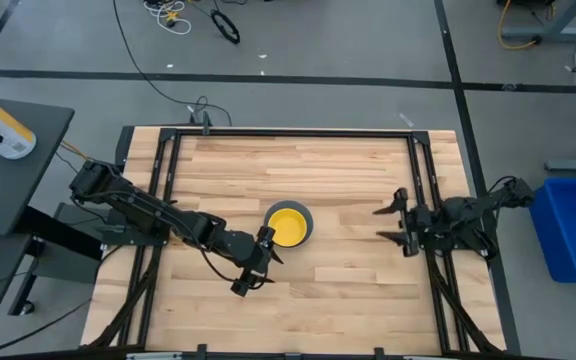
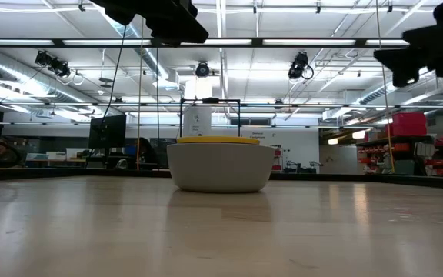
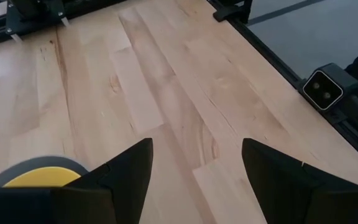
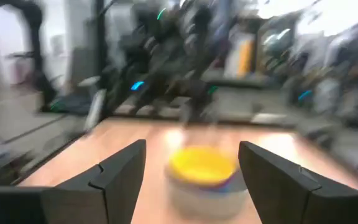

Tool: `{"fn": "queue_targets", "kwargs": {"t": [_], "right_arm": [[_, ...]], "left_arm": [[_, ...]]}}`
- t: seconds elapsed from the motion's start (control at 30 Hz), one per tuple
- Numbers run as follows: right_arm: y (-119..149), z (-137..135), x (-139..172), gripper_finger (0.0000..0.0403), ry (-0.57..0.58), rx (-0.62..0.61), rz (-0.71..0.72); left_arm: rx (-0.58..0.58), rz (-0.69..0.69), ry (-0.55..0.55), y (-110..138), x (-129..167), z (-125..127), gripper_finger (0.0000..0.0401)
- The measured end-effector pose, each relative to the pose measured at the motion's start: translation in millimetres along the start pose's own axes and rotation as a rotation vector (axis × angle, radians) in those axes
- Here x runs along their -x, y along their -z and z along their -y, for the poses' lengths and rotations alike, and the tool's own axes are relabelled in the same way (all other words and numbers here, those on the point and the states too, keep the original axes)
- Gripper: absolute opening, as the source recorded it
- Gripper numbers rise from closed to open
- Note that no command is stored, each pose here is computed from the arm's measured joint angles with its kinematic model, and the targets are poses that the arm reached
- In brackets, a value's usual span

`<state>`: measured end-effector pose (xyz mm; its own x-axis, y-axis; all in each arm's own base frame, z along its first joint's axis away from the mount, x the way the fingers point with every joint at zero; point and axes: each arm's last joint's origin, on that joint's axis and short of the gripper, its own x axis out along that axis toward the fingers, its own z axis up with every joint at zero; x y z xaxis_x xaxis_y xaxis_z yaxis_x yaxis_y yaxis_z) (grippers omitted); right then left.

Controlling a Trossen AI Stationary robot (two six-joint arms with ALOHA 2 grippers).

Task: Nest bowls inside each other
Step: Return to Home Position

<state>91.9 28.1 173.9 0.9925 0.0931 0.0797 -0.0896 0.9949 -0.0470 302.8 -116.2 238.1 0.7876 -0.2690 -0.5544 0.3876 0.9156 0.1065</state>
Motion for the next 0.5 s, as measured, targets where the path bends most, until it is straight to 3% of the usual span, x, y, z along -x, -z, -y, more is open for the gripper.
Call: {"fn": "queue_targets", "kwargs": {"t": [0.2,0.3,0.43,0.5], "right_arm": [[-0.4,-3.5,-0.1,0.0276,-0.221,-0.058,0.011],[-1.7,1.1,-1.0,0.0279,-0.181,-0.032,0.029],[4.0,14.2,-2.6,0.0283,-0.013,-0.025,-0.030],[4.5,20.2,-2.8,0.0285,0.017,-0.024,-0.032]], "left_arm": [[0.005,-0.007,0.001,0.6,0.0,0.2,0.0257],[0.006,-0.008,0.001,0.7,0.0,0.1,0.0257],[0.016,-0.008,0.001,0.8,0.0,0.2,0.0257],[0.018,-0.008,0.001,0.7,0.0,0.2,0.0256]]}}
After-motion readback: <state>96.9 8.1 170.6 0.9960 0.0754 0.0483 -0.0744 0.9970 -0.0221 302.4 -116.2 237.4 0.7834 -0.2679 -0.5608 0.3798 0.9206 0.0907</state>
